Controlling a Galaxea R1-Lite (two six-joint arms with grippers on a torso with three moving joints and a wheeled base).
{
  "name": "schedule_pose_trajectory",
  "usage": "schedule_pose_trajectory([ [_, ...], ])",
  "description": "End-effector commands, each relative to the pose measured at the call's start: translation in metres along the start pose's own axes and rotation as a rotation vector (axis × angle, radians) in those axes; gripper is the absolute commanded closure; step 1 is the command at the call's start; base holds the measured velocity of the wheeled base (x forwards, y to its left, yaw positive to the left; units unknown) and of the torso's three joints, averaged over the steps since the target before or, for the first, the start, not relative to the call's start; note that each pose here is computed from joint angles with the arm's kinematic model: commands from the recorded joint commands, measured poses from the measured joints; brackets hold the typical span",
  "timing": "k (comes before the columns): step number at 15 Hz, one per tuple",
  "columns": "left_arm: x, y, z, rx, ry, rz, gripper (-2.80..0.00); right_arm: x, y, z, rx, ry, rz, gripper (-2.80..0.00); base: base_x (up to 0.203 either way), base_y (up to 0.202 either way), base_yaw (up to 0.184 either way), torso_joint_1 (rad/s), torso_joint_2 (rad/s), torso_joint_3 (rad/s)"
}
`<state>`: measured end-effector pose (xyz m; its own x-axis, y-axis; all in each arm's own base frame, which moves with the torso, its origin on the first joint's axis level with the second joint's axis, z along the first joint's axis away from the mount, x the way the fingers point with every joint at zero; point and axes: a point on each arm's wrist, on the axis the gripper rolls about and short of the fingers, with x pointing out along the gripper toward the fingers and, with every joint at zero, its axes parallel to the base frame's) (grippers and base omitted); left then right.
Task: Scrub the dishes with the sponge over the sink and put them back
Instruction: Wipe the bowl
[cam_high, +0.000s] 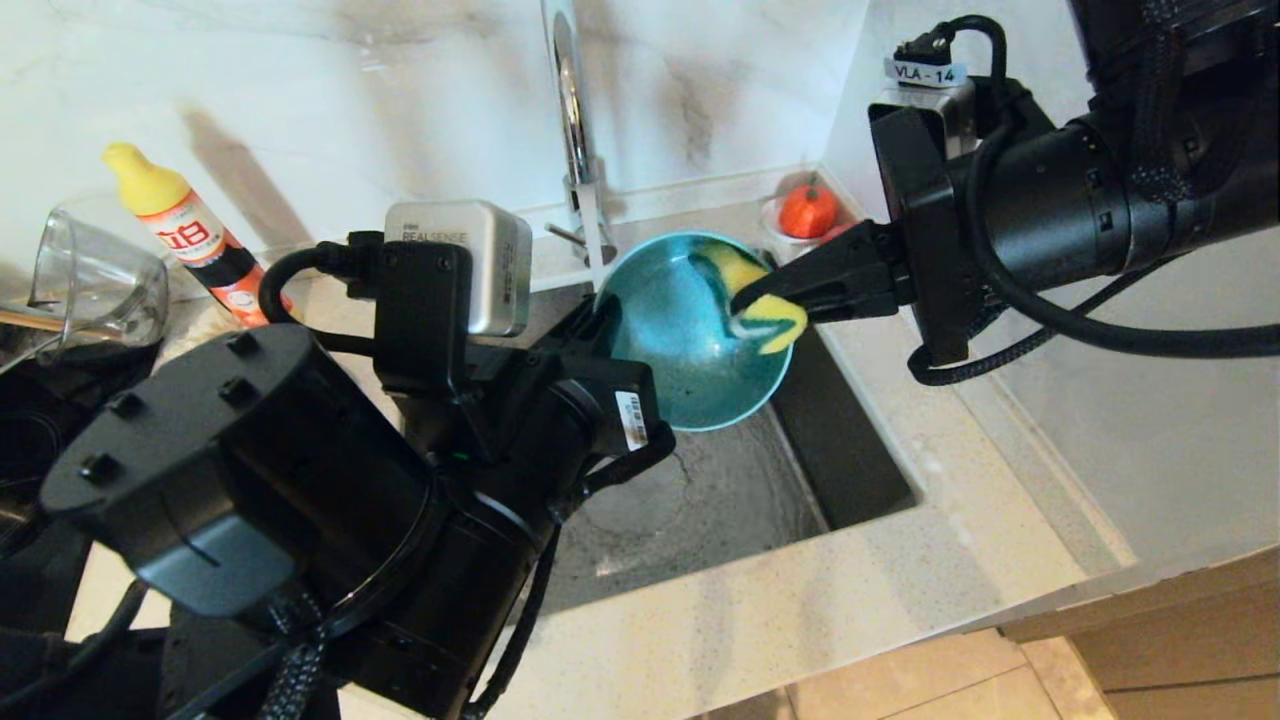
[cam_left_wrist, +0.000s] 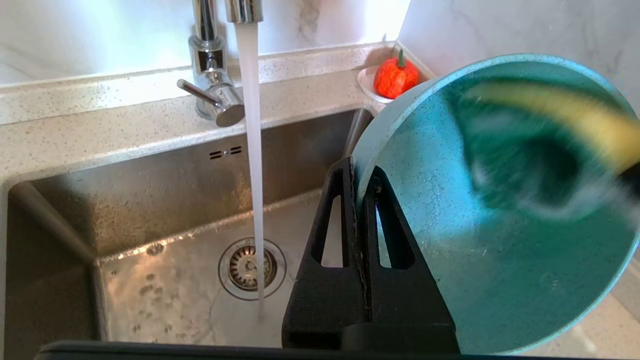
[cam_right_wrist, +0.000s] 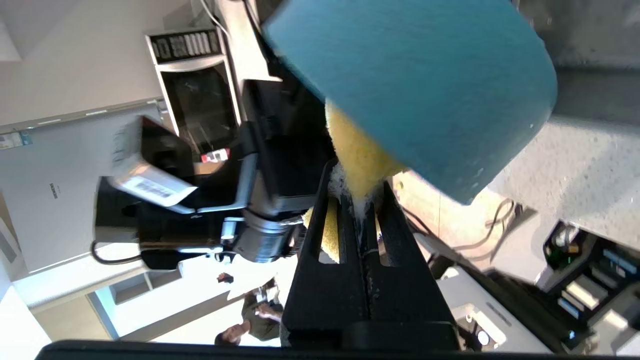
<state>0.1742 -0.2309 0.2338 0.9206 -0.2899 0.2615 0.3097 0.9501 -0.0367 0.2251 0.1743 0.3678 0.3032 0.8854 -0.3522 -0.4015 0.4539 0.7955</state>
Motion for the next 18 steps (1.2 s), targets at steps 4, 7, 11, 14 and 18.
schedule_pose_trajectory([
  [4,-0.001,0.0,-0.001,0.004,0.001,0.002,0.0,0.007,0.005,-0.002,-0.016,0.014,0.028,0.0,0.0,0.0,0.0,0.0,0.0,0.0],
  [7,-0.002,-0.001,-0.004,0.012,0.01,-0.004,0.0,0.014,0.001,0.0,-0.016,0.018,0.029,0.0,0.0,0.0,0.0,0.0,0.0,0.0],
  [11,-0.003,-0.001,-0.002,0.008,0.007,-0.006,0.0,0.023,-0.003,0.0,-0.004,0.039,0.016,0.0,0.0,0.0,0.0,0.0,0.0,0.0],
  [14,-0.005,0.001,-0.002,0.008,0.008,-0.006,0.0,0.015,-0.007,0.006,-0.004,0.003,0.004,0.0,0.0,0.0,0.0,0.0,0.0,0.0],
  [18,-0.006,0.002,0.0,0.002,0.005,-0.005,0.0,-0.004,-0.009,0.01,0.009,-0.037,-0.015,0.0,0.0,0.0,0.0,0.0,0.0,0.0],
])
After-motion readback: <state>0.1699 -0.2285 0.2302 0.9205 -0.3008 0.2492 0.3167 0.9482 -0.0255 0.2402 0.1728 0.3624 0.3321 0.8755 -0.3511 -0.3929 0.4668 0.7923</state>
